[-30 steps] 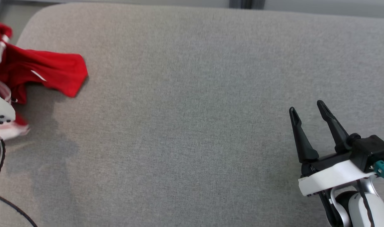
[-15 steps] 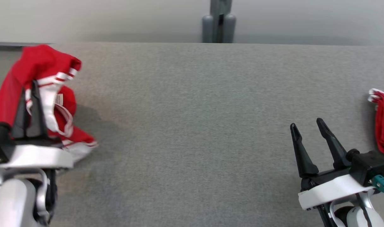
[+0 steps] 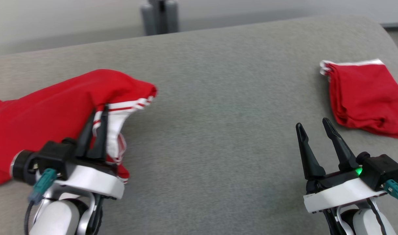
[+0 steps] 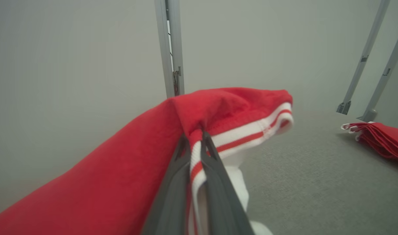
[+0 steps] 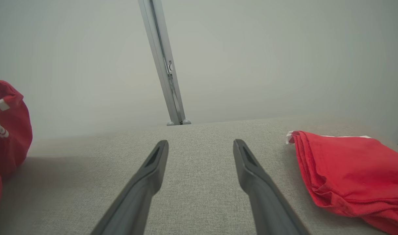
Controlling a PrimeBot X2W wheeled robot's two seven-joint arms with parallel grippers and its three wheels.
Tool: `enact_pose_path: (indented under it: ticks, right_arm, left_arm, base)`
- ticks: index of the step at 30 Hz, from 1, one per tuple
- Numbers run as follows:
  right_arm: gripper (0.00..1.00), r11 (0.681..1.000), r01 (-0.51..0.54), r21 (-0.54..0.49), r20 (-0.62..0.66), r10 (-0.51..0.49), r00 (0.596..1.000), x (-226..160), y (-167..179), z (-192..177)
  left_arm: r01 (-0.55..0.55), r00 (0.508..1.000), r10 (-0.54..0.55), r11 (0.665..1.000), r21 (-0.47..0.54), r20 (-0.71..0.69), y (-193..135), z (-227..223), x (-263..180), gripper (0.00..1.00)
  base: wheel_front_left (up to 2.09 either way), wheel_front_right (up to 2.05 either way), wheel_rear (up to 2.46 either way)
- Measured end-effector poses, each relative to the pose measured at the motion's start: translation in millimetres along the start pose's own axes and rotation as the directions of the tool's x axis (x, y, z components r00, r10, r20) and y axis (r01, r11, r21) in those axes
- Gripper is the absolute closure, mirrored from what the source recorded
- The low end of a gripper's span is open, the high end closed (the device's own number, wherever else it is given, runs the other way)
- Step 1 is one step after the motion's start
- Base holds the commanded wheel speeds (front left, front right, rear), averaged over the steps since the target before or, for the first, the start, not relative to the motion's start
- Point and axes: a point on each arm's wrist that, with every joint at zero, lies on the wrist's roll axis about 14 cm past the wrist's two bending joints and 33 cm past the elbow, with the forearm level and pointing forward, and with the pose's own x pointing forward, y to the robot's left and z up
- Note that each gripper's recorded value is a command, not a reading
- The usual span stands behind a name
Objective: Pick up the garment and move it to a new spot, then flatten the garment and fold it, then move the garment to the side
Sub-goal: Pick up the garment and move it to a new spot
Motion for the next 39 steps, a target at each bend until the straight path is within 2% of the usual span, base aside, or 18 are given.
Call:
enact_pose_path:
  ticks: [4, 7, 10, 14, 21, 27, 28, 29, 32, 35, 36, 39]
  right_arm:
    - [0.0, 0.997, 0.079, 0.003, -0.011, -0.078, 0.997, -10, -25, -7]
    - [0.0, 0.992, 0.129, 0.009, -0.019, -0.129, 0.991, -19, -40, -12]
    - [0.0, 0.984, 0.178, 0.012, -0.019, -0.178, 0.984, -25, -55, -14]
    - [0.0, 0.972, 0.235, 0.008, -0.047, -0.235, 0.971, -35, -71, -25]
    - [0.0, 0.958, 0.288, 0.002, -0.076, -0.287, 0.955, -44, -86, -36]
    - [0.0, 0.958, 0.286, 0.007, -0.064, -0.285, 0.956, -41, -86, -34]
    - [0.0, 0.959, 0.284, 0.009, -0.06, -0.283, 0.957, -41, -86, -33]
    - [0.0, 0.959, 0.284, 0.011, -0.058, -0.283, 0.957, -40, -86, -33]
    - [0.0, 0.961, 0.277, 0.006, -0.043, -0.276, 0.96, -37, -85, -30]
    - [0.0, 0.97, 0.245, -0.001, -0.025, -0.245, 0.969, -29, -78, -25]
    - [0.0, 0.972, 0.234, -0.001, -0.025, -0.234, 0.972, -26, -75, -25]
    - [0.0, 0.982, 0.189, 0.0, -0.002, -0.189, 0.982, -16, -62, -17]
  left_arm:
    - [0.148, 0.987, -0.15, 0.988, -0.037, -0.061, -44, -25, 22, 1.0]
    - [0.254, 0.962, -0.259, 0.965, -0.065, -0.092, -79, -40, 36, 1.0]
    - [0.349, 0.925, -0.359, 0.932, -0.098, -0.124, -113, -57, 45, 1.0]
    - [0.471, 0.862, -0.488, 0.872, -0.135, -0.139, -157, -72, 54, 1.0]
    - [0.566, 0.791, -0.595, 0.8, -0.199, -0.141, -203, -90, 62, 1.0]
    - [0.586, 0.777, -0.619, 0.777, -0.229, -0.112, -216, -88, 58, 1.0]
    - [0.594, 0.773, -0.627, 0.768, -0.239, -0.093, -220, -83, 58, 0.8]
    - [0.595, 0.773, -0.63, 0.761, -0.261, -0.073, -223, -78, 56, 0.0]
    - [0.596, 0.782, -0.623, 0.748, -0.293, -0.001, -225, -60, 54, 0.0]
    - [0.582, 0.804, -0.593, 0.764, -0.279, 0.055, -212, -39, 55, 0.0]
    - [0.571, 0.814, -0.577, 0.776, -0.269, 0.065, -206, -35, 56, 0.0]
    - [0.499, 0.867, -0.488, 0.84, -0.214, 0.104, -175, -19, 62, 0.0]
  base:
    - [0.0, 0.0, 0.0]
    - [0.0, 0.0, 0.0]
    - [0.0, 0.0, 0.0]
    - [0.0, 0.0, 0.0]
    - [0.0, 0.0, 0.0]
    - [0.0, 0.0, 0.0]
    - [0.0, 0.0, 0.0]
    - [0.0, 0.0, 0.0]
    - [0.0, 0.0, 0.0]
    - [0.0, 0.0, 0.0]
    - [0.0, 0.0, 0.0]
    - [0.0, 0.0, 0.0]
